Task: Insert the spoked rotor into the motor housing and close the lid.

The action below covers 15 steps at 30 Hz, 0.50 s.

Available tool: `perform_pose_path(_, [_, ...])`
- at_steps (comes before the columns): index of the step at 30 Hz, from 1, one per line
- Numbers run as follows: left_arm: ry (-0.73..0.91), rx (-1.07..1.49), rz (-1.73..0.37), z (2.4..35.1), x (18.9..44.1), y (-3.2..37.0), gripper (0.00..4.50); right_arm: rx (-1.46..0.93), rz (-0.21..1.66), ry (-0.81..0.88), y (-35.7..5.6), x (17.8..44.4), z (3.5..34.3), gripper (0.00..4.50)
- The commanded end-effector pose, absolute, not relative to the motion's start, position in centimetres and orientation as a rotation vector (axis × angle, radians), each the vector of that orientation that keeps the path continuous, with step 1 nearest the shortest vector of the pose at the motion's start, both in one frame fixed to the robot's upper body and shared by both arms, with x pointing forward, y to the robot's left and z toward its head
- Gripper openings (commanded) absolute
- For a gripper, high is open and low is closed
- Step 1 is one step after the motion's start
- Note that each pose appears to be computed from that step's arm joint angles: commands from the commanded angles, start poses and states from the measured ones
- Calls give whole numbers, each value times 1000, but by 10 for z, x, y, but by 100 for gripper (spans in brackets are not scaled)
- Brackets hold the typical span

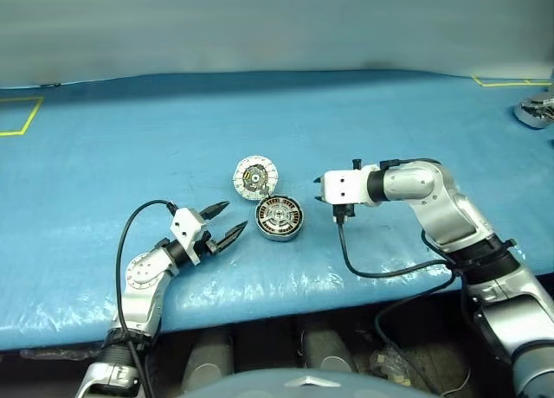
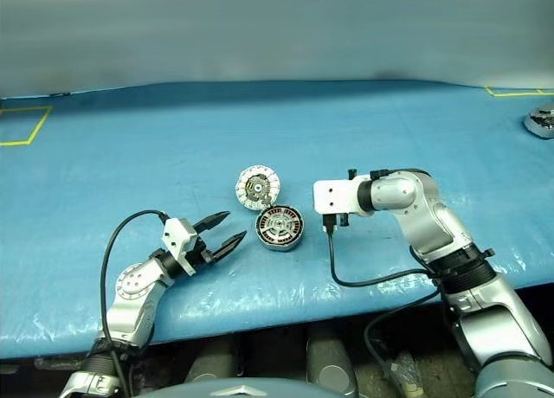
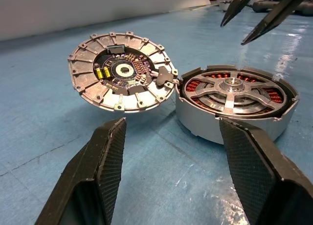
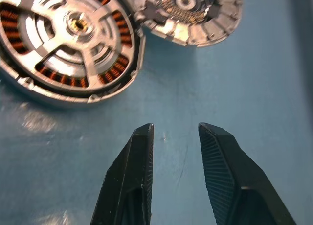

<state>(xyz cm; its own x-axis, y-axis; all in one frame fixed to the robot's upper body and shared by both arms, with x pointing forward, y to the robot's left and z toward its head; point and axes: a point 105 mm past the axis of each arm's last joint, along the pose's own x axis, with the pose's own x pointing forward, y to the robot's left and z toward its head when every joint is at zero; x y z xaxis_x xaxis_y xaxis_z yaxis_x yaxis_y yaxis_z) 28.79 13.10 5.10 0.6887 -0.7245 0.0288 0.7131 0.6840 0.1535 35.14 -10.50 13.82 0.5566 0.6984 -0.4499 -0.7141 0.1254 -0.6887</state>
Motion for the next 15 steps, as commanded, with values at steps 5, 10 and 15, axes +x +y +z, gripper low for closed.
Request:
perform_pose_path(5, [-92, 183, -634, 58, 303, 152, 321, -651, 778, -120, -104, 368, 165, 157])
perform_pose_path(10, [-76, 187, -541, 64, 313, 170, 321, -579, 734, -59, -121, 360, 146, 98])
perform_pose_path(15, [24, 171, -412, 60, 338, 188, 321, -538, 728, 19, -127, 348, 124, 1])
